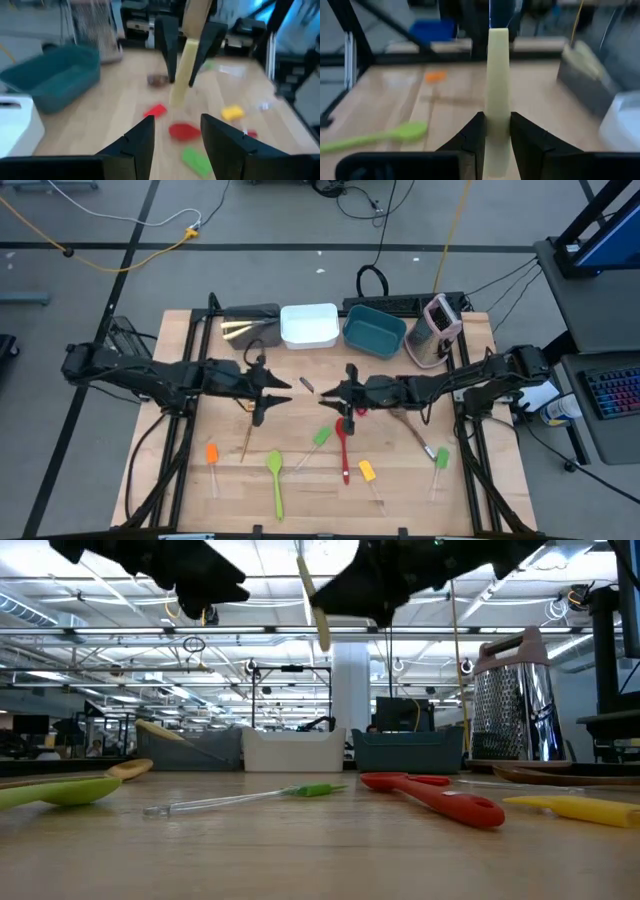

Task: Pick & Place Kitchen Items
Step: Put the yellow table knife into the black bin

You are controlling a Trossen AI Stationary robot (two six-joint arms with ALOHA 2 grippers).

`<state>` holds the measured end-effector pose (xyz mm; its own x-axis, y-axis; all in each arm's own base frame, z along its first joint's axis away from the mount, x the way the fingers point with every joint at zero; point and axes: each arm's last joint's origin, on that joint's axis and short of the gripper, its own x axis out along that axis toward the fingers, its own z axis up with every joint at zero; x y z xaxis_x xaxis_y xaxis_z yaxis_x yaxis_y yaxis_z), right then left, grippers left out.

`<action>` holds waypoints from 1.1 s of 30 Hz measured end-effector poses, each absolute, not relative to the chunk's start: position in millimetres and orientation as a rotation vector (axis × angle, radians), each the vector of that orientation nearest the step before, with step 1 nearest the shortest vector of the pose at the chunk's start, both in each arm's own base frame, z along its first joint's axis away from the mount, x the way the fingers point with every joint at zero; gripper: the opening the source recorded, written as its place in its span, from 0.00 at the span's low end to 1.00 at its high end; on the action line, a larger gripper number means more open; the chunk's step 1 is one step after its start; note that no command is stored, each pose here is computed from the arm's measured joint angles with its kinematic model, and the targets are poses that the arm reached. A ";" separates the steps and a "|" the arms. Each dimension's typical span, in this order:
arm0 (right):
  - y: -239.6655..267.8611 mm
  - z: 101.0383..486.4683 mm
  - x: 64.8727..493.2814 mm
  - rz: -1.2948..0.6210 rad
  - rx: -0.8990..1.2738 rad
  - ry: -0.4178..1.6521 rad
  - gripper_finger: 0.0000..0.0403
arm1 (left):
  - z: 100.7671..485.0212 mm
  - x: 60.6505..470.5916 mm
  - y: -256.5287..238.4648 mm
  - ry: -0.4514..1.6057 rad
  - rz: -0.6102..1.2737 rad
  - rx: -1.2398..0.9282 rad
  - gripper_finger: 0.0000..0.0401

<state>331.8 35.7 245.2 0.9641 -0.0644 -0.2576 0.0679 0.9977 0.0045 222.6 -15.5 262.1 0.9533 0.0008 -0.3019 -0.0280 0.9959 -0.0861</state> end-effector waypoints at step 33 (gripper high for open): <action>18.9 265.8 338.9 -0.034 -0.040 0.020 0.18 | 220.5 266.4 -15.6 -0.078 0.011 -0.027 0.41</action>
<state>338.9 18.9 265.8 0.9992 -0.0348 -0.0191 0.0340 0.9986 -0.0406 266.4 -15.6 220.5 0.9969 0.0116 0.0774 -0.0095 0.9996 -0.0277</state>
